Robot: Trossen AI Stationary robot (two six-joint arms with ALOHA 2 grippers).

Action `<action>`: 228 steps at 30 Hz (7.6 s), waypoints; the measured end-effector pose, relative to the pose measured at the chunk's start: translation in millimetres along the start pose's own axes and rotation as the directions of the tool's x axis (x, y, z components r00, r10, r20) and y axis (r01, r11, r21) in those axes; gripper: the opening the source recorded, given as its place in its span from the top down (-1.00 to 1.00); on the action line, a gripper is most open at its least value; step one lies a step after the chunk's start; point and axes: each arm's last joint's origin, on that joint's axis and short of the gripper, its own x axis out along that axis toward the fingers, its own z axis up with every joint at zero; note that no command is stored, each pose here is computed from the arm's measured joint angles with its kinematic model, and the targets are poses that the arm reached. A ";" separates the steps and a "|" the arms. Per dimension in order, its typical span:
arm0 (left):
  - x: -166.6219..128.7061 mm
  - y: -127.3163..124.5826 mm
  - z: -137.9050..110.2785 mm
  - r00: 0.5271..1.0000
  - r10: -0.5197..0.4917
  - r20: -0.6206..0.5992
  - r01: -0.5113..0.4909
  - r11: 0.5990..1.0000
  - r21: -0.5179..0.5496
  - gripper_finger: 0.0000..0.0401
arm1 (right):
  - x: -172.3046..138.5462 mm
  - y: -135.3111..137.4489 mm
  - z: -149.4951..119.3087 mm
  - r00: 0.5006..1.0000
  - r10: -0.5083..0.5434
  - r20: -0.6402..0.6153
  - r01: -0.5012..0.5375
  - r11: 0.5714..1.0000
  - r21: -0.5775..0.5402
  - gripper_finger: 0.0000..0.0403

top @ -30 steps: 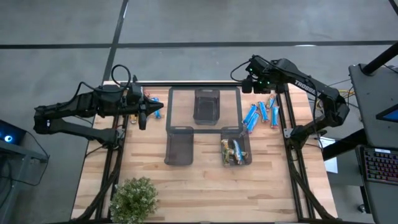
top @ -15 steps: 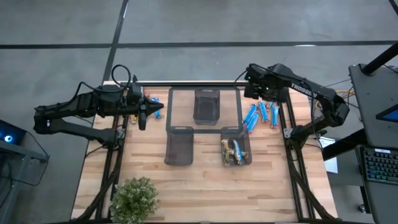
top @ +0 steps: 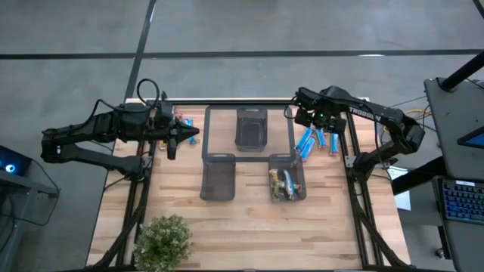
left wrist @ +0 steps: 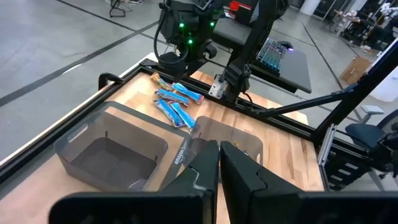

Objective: Pick and place Granola Bars by type
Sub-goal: Put the red granola bar into the bottom left black bin

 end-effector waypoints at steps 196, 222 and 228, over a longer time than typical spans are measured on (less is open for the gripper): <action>-29.2 2.7 4.0 0.996 -0.016 0.089 0.020 0.999 -0.045 1.00 | -109.3 13.4 -97.2 0.162 0.984 -0.077 -0.925 0.124 -0.358 0.71; -50.5 7.0 -0.5 0.995 -0.017 0.094 0.020 0.999 -0.034 1.00 | -131.7 103.5 -185.0 0.298 0.915 -0.272 -0.882 0.155 -0.446 0.71; -50.7 7.5 -1.9 0.997 -0.012 0.080 0.014 1.000 -0.023 1.00 | -116.2 115.9 -213.3 0.340 0.886 -0.314 -0.895 0.202 -0.399 0.71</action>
